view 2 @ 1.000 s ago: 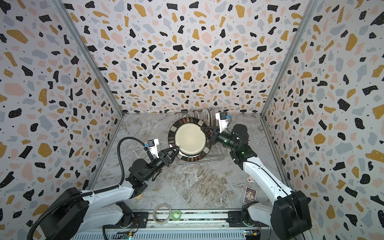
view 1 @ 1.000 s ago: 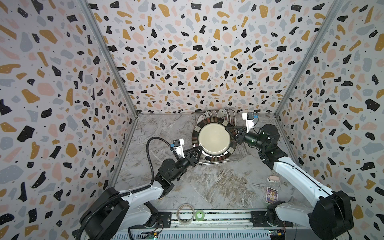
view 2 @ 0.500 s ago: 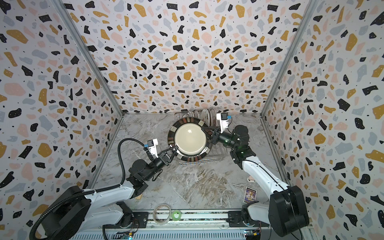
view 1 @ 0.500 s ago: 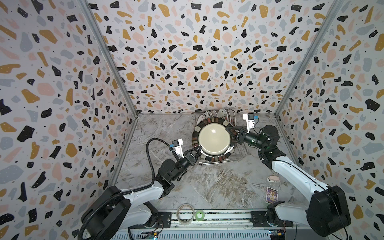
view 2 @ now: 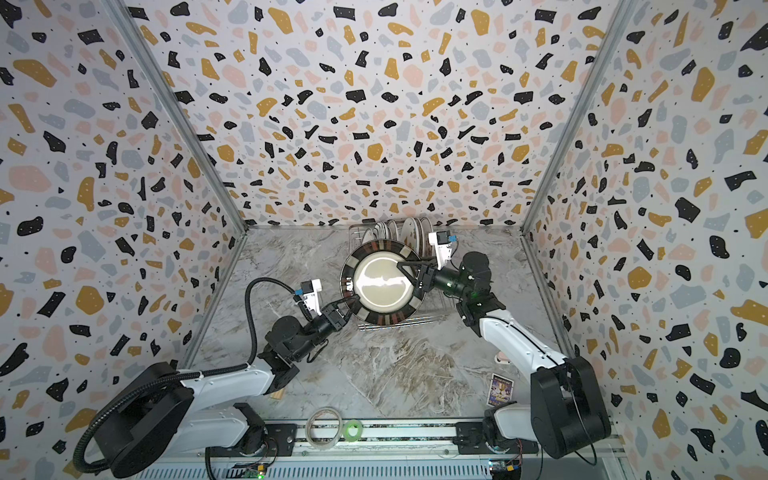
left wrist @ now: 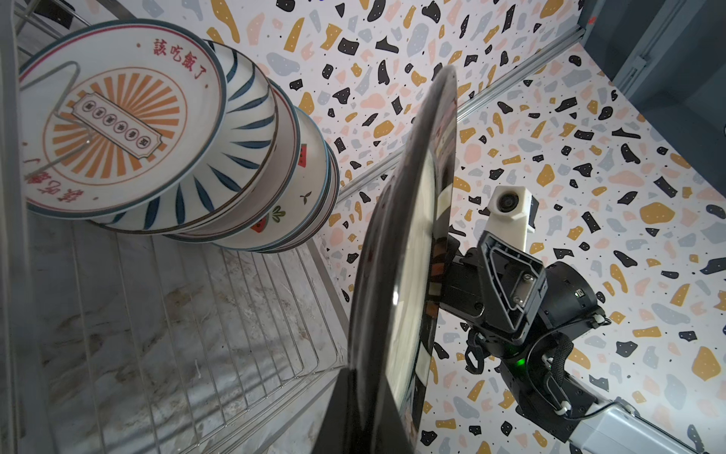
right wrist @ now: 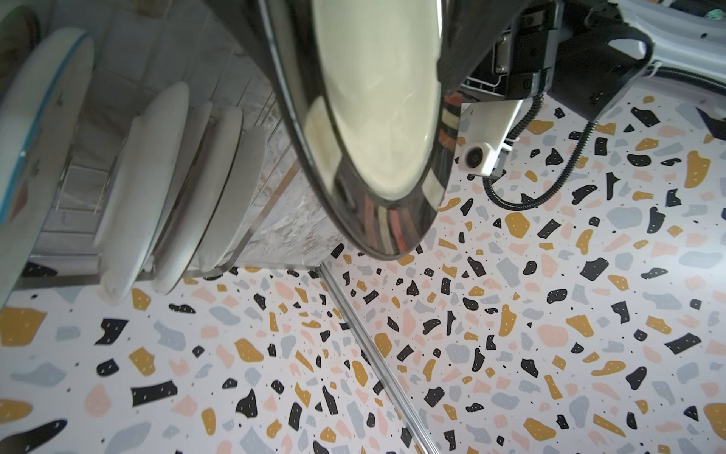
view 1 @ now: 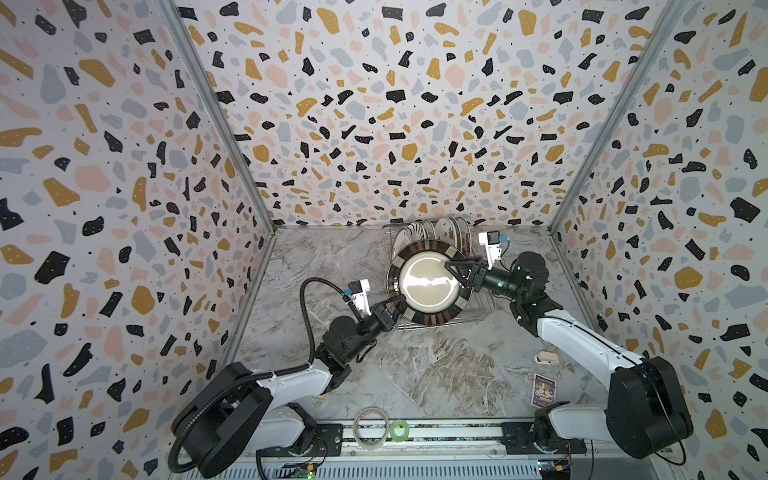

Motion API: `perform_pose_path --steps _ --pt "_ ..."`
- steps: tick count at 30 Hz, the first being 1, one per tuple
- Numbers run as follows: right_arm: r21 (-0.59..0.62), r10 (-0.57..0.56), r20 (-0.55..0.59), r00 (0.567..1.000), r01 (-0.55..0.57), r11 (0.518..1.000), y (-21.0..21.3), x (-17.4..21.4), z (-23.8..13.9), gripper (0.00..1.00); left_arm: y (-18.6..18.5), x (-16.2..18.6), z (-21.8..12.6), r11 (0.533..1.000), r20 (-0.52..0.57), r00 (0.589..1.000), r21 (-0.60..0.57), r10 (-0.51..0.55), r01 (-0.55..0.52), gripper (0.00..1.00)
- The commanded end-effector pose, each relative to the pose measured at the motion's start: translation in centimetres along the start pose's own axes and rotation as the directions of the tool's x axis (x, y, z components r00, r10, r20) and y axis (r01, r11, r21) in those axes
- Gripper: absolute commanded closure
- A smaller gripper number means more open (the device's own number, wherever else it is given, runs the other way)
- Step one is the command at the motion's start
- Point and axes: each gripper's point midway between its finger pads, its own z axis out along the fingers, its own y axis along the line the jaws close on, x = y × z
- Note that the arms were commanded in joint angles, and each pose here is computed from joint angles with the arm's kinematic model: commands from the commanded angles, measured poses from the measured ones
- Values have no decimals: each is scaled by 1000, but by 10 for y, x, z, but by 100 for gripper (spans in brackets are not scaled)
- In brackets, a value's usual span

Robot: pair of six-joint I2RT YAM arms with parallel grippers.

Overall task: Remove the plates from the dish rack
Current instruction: 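Grasp the plate's rim with the left gripper while the right gripper holds it, then open the right gripper while the left gripper carries the plate from the rack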

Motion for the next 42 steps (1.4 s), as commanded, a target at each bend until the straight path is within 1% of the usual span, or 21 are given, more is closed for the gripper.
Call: perform_pose_path --steps 1,2,5,8,12,16,18,23,25,29,31,36,38,40,42 --pt "-40 -65 6 998 66 997 16 -7 0 9 -41 -29 2 986 96 995 167 -40 23 100" --pt "-40 -70 0 998 70 997 15 -5 1 1 -42 -29 3 985 94 995 169 -42 25 100" --pt "-2 -78 -24 997 78 997 5 -2 3 1 -40 -31 6 988 96 995 155 -39 24 100" --pt "12 -95 -36 995 96 995 3 0 6 1 -37 -36 6 988 108 993 149 -47 30 100" --pt "25 -143 -9 990 143 989 3 -2 2 1 -33 -47 2 988 138 989 149 -60 39 100" --pt "79 -226 -9 974 226 971 2 -11 -4 1 -39 -48 -1 985 132 989 166 -60 38 100" --pt "103 -250 4 968 249 963 2 -20 -9 1 -39 -47 -2 985 124 990 169 -62 40 100" --pt "172 -261 47 964 250 953 -12 -34 -26 1 -38 -51 -8 982 135 987 181 -82 57 100" --pt "200 -297 44 954 283 938 -15 -33 -31 1 -37 -54 -11 982 147 986 182 -85 57 100" --pt "308 -389 69 919 351 884 -15 -36 -45 1 -40 -60 -15 980 152 985 191 -84 54 100" --pt "343 -405 74 911 358 869 -15 -37 -52 1 -37 -67 -18 982 169 982 181 -80 49 100" --pt "466 -414 93 906 328 822 -32 -33 -72 1 -27 -91 -35 989 250 966 145 -73 37 100" --pt "554 -384 126 915 256 792 -49 -29 -87 1 -21 -99 -43 993 276 959 112 -58 27 100" --pt "545 -391 113 913 272 793 -50 -23 -88 1 -15 -107 -50 997 301 953 74 -41 19 100" --pt "484 -418 82 905 331 810 -42 -16 -80 1 -9 -116 -57 999 329 944 45 -31 17 100"
